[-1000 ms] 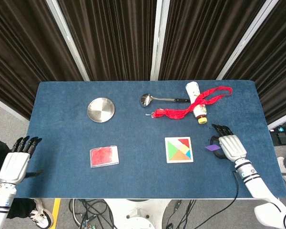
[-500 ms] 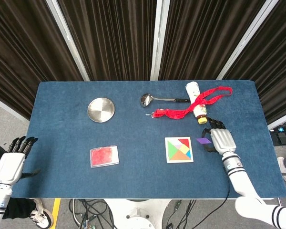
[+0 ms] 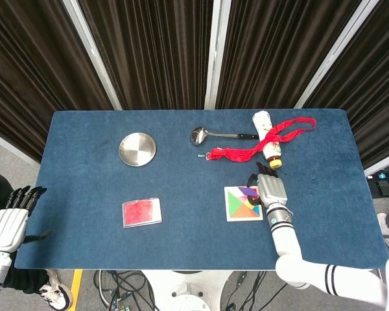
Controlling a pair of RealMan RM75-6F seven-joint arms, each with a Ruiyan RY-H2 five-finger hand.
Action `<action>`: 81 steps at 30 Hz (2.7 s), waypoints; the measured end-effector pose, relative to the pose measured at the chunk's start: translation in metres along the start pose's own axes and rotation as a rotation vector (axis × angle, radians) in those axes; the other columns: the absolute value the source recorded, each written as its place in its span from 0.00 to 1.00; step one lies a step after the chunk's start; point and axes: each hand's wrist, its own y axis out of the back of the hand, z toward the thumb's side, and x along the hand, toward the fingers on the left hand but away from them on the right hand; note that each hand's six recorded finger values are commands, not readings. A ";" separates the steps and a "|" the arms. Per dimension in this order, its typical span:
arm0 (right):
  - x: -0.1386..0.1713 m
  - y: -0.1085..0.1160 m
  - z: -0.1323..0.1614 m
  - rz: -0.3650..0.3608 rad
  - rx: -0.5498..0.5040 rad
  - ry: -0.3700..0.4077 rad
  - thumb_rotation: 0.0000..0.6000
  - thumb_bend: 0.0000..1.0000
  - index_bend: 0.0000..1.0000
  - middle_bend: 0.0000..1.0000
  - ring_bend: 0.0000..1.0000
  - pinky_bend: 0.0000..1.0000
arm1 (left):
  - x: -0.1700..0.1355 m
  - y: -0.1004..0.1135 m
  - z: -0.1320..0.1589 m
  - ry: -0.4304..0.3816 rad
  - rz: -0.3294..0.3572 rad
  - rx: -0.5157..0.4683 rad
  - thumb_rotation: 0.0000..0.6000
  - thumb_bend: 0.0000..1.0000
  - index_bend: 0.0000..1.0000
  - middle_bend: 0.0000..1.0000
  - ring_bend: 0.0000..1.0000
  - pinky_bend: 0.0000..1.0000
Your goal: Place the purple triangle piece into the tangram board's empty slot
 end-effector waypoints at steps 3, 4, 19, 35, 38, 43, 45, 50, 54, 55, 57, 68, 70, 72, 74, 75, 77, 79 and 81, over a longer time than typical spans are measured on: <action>-0.003 -0.001 0.003 -0.004 0.016 -0.010 1.00 0.21 0.66 0.00 0.00 0.00 | 0.000 -0.001 -0.002 0.002 0.006 -0.003 1.00 0.05 0.11 0.08 0.00 0.04; -0.004 -0.002 0.004 -0.004 0.020 -0.011 1.00 0.21 0.66 0.00 0.00 0.00 | 0.000 -0.002 -0.003 0.002 0.008 -0.005 1.00 0.05 0.11 0.08 0.00 0.04; -0.015 -0.014 0.021 0.029 0.061 -0.029 1.00 0.21 0.66 0.00 0.00 0.00 | -0.001 -0.004 -0.010 0.007 0.012 -0.025 1.00 0.05 0.12 0.08 0.00 0.05; -0.013 -0.017 0.026 0.040 0.095 -0.006 1.00 0.21 0.65 0.00 0.00 0.00 | -0.001 -0.003 -0.008 0.006 0.011 -0.017 1.00 0.05 0.12 0.08 0.00 0.04; -0.013 -0.018 0.027 0.039 0.106 -0.001 1.00 0.21 0.65 0.00 0.00 0.00 | -0.001 -0.003 -0.009 0.007 0.011 -0.018 1.00 0.05 0.12 0.08 0.00 0.04; -0.014 -0.019 0.028 0.038 0.113 0.003 1.00 0.21 0.65 0.00 0.00 0.00 | -0.001 -0.004 -0.009 0.008 0.009 -0.018 1.00 0.05 0.12 0.08 0.00 0.05; -0.014 -0.019 0.028 0.036 0.118 0.006 1.00 0.21 0.65 0.00 0.00 0.00 | -0.001 -0.005 -0.010 0.009 0.006 -0.018 1.00 0.05 0.12 0.08 0.00 0.04; -0.016 -0.018 0.028 0.030 0.125 0.010 1.00 0.21 0.64 0.00 0.00 0.00 | -0.001 -0.006 -0.010 0.010 0.004 -0.018 1.00 0.05 0.12 0.08 0.00 0.04; -0.017 -0.018 0.029 0.028 0.132 0.017 1.00 0.21 0.64 0.00 0.00 0.00 | -0.001 -0.006 -0.010 0.010 0.005 -0.018 1.00 0.05 0.12 0.08 0.00 0.04; -0.018 -0.019 0.029 0.030 0.134 0.017 1.00 0.21 0.64 0.00 0.00 0.00 | -0.001 -0.006 -0.011 0.011 0.004 -0.018 1.00 0.05 0.12 0.08 0.00 0.04; -0.018 -0.021 0.029 0.037 0.136 0.017 1.00 0.21 0.63 0.00 0.00 0.00 | 0.000 -0.007 -0.011 0.013 0.003 -0.018 1.00 0.05 0.12 0.08 0.00 0.04; -0.019 -0.024 0.029 0.050 0.135 0.017 1.00 0.21 0.54 0.00 0.00 0.00 | -0.001 -0.008 -0.012 0.015 -0.002 -0.019 1.00 0.05 0.12 0.08 0.00 0.05; -0.019 -0.024 0.030 0.051 0.135 0.020 1.00 0.21 0.50 0.00 0.00 0.00 | -0.001 -0.008 -0.012 0.015 -0.002 -0.020 1.00 0.05 0.12 0.08 0.00 0.04; -0.018 -0.023 0.030 0.054 0.134 0.023 1.00 0.21 0.46 0.00 0.00 0.00 | -0.001 -0.007 -0.012 0.014 -0.001 -0.019 1.00 0.05 0.12 0.08 0.00 0.04; -0.018 -0.023 0.030 0.056 0.134 0.027 1.00 0.21 0.44 0.00 0.00 0.00 | 0.000 -0.007 -0.012 0.013 0.000 -0.019 1.00 0.05 0.12 0.08 0.00 0.04; -0.018 -0.023 0.030 0.056 0.134 0.027 1.00 0.21 0.43 0.00 0.00 0.00 | 0.000 -0.007 -0.012 0.013 0.000 -0.019 1.00 0.05 0.12 0.08 0.00 0.04; -0.017 -0.023 0.030 0.057 0.134 0.030 1.00 0.21 0.40 0.00 0.00 0.00 | 0.000 -0.007 -0.011 0.014 0.000 -0.019 1.00 0.05 0.12 0.08 0.00 0.05; -0.017 -0.022 0.030 0.058 0.133 0.033 1.00 0.21 0.37 0.00 0.00 0.00 | 0.000 -0.007 -0.011 0.014 -0.002 -0.018 1.00 0.05 0.12 0.08 0.00 0.05; -0.017 -0.022 0.030 0.056 0.132 0.035 1.00 0.20 0.33 0.00 0.00 0.00 | 0.000 -0.007 -0.011 0.013 -0.003 -0.018 1.00 0.05 0.12 0.08 0.00 0.05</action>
